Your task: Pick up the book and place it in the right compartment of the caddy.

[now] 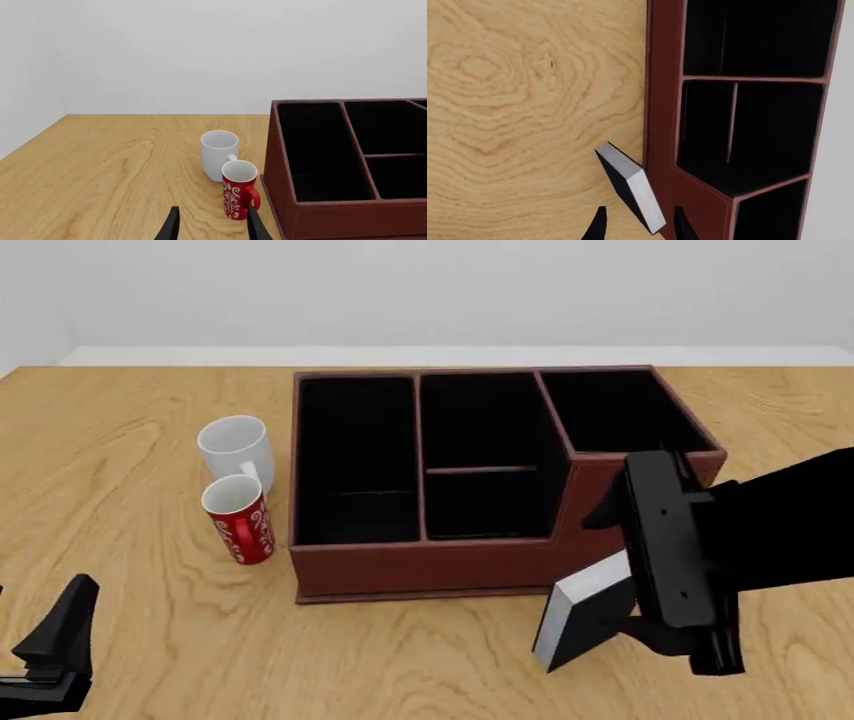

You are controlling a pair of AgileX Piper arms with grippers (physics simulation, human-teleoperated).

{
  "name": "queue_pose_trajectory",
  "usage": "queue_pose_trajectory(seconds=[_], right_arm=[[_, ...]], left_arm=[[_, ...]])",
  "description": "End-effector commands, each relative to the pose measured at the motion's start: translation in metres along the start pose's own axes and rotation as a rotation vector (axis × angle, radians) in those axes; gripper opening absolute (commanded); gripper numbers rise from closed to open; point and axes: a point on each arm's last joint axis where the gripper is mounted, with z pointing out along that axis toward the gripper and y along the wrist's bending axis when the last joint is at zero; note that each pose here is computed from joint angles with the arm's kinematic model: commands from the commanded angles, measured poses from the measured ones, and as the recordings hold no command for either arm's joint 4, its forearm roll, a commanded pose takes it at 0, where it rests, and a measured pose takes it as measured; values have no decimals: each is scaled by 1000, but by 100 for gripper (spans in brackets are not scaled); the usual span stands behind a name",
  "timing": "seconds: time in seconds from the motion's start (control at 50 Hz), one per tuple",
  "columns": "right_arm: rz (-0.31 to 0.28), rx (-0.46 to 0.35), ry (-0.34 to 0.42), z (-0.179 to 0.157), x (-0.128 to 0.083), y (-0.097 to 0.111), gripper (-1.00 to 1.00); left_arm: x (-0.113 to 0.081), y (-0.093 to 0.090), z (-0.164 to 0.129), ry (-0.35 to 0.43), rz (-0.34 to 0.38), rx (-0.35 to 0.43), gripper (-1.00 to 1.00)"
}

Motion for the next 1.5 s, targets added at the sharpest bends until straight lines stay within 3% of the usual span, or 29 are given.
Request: queue_pose_trajectory(seconds=[0.02, 0.86, 1.5], right_arm=[[3, -16, 19, 10, 1, -5, 100], [55, -41, 93, 50, 19, -20, 100], [54, -89, 100, 70, 17, -11, 100]], left_arm=[[0, 0, 0, 0, 0, 0, 100], [0, 0, 0, 0, 0, 0, 100], [0, 0, 0, 0, 0, 0, 100]])
